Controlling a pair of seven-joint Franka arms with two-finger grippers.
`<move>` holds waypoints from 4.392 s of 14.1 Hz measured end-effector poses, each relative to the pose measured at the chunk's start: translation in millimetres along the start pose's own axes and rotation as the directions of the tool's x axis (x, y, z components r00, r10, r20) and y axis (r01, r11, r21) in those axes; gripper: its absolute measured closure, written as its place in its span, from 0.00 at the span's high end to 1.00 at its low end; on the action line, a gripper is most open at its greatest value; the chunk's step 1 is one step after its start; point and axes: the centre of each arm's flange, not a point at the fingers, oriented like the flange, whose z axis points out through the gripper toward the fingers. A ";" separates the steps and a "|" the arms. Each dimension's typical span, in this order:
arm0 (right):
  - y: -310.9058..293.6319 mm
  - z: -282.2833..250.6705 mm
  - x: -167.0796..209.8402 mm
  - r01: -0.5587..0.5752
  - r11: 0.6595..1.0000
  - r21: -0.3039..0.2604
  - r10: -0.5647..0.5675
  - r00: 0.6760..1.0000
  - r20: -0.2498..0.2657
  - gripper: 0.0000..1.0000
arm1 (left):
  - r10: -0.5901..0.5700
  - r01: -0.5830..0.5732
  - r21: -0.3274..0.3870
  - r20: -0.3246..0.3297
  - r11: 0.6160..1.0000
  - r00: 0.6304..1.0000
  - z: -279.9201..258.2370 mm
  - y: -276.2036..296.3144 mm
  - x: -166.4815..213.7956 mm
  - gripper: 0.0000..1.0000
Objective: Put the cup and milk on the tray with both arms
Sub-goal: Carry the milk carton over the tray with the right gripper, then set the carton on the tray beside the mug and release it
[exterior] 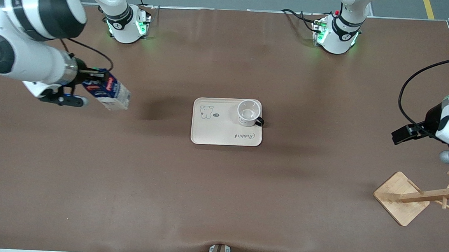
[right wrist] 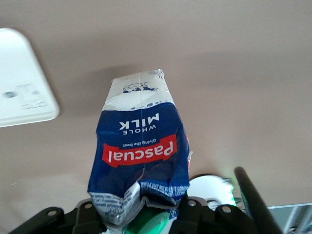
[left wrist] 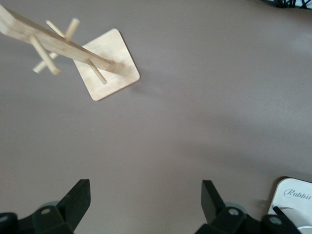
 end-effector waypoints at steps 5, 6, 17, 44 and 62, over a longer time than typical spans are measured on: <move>-112.3 29.0 -17.7 -0.095 0.993 0.073 0.098 0.994 -0.039 0.53 | 0.042 -0.041 0.027 -0.062 0.999 0.997 -41.7 -10.9 -16.9 1.00; -131.9 37.6 -20.7 -0.096 0.993 0.073 0.100 0.994 -0.052 0.53 | 0.043 -0.041 0.031 -0.062 0.999 0.997 -48.9 -8.6 -23.1 1.00; -267.7 135.0 -7.5 -0.126 0.989 0.078 0.131 0.989 -0.069 0.53 | 0.103 -0.104 -0.061 -0.027 0.993 0.994 -85.1 -22.4 -83.6 1.00; -328.1 131.4 -10.1 -0.040 0.999 0.006 0.040 0.960 -0.276 1.00 | 0.173 -0.173 -0.059 0.004 0.983 0.985 -66.1 -32.4 -102.8 1.00; -107.9 -120.6 -13.4 -0.158 0.984 0.088 0.179 0.922 -0.343 1.00 | 0.181 -0.180 -0.055 0.011 0.982 0.983 -62.3 -28.6 -104.1 1.00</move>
